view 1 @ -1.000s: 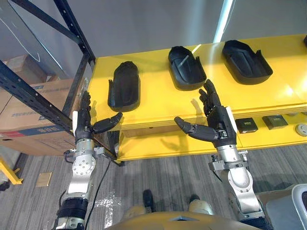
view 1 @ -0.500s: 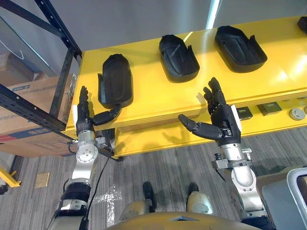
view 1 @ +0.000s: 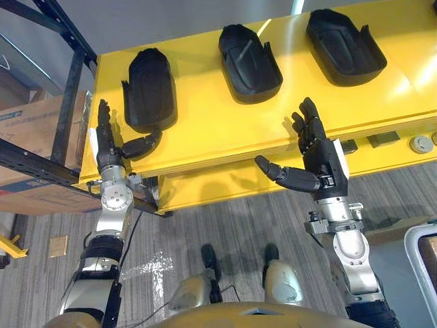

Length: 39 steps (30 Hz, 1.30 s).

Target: Walk over and take three plastic housings, then place them on the shelf

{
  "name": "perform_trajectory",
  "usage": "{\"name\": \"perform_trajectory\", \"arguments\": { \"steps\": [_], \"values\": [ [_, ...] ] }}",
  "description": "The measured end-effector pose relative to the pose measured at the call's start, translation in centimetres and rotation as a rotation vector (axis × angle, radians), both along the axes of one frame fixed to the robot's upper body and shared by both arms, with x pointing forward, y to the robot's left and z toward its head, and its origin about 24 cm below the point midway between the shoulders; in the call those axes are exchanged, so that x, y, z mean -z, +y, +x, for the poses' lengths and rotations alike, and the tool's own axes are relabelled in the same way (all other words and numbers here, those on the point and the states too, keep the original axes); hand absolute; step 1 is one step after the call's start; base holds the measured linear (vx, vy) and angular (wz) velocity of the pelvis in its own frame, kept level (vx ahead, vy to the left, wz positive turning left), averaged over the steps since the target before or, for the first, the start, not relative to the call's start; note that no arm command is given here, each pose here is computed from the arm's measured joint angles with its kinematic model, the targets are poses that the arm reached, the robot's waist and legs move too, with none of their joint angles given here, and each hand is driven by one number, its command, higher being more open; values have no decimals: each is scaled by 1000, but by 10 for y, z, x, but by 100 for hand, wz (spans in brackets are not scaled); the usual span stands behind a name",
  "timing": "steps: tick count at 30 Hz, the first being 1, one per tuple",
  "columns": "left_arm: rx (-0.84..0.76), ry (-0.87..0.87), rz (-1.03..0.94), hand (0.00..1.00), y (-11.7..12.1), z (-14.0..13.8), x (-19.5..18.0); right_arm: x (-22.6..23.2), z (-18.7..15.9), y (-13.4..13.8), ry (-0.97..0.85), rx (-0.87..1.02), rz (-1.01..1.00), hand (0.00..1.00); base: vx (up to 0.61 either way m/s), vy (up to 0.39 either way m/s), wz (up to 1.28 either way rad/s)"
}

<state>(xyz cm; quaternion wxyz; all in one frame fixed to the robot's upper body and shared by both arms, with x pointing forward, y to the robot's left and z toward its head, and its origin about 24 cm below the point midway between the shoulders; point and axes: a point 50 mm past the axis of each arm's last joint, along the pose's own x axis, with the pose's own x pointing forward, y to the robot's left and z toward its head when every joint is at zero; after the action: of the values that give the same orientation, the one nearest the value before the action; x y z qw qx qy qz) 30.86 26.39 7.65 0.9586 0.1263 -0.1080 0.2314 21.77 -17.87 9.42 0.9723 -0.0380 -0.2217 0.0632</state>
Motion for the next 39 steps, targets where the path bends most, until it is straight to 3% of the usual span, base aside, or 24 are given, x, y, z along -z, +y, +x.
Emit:
{"name": "perform_trajectory", "arguments": {
  "steps": [24,33,39],
  "values": [
    [-13,-51,-28,100,11,2,-15,-3,2,4,-16,-28,-1,100,5,-2,0],
    [221,-203,-90,100,-55,-77,-14,11,-14,14,32,-3,77,100,56,9,16],
    [379,-221,-153,100,-69,-109,-19,12,-17,17,13,83,113,100,49,16,29]
  ]
}}
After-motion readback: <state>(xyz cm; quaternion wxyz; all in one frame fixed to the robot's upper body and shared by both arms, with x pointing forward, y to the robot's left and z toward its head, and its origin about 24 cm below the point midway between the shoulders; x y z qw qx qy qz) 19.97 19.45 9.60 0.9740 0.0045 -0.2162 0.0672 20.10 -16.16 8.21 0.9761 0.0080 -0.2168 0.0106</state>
